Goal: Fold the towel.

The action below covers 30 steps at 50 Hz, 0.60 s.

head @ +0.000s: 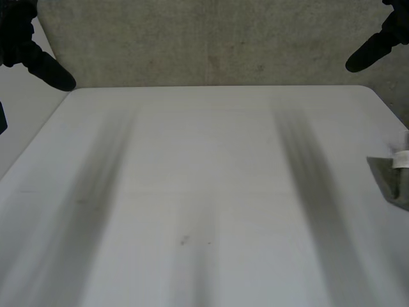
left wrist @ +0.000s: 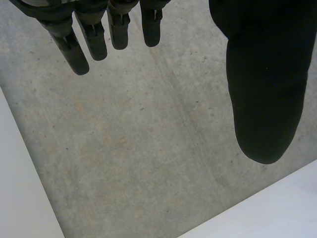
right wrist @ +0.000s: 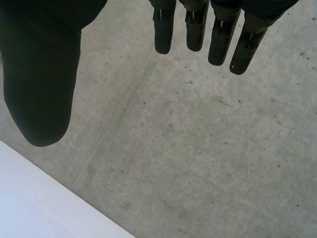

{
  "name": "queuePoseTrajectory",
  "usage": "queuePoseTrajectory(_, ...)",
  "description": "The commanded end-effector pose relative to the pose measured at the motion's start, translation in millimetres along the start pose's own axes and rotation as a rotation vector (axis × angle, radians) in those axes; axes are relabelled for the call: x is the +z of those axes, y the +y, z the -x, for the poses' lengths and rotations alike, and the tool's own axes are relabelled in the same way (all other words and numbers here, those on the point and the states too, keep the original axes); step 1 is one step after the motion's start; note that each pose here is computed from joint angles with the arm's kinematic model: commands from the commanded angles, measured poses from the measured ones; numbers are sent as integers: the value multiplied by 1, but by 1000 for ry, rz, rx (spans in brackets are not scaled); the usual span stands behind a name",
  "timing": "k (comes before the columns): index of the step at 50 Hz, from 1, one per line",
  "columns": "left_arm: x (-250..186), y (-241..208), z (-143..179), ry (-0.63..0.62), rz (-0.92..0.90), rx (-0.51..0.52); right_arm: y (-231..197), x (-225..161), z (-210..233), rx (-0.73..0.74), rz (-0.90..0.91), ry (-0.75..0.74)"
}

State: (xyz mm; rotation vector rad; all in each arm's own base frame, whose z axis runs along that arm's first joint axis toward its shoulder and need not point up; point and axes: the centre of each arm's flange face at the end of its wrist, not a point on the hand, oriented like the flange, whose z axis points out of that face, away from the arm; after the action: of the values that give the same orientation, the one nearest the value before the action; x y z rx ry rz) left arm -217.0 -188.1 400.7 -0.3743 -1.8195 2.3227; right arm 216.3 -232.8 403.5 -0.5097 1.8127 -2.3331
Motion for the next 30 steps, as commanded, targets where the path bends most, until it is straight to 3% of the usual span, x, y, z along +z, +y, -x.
queuePoseTrajectory(1,-4,-3,-2,10,-9,-3,-3,1,-1,-4,-12,-25)
queuePoseTrajectory(30,-12,-15,-1,10,-45,-9,-13,-7,-7,2,-25,-21)
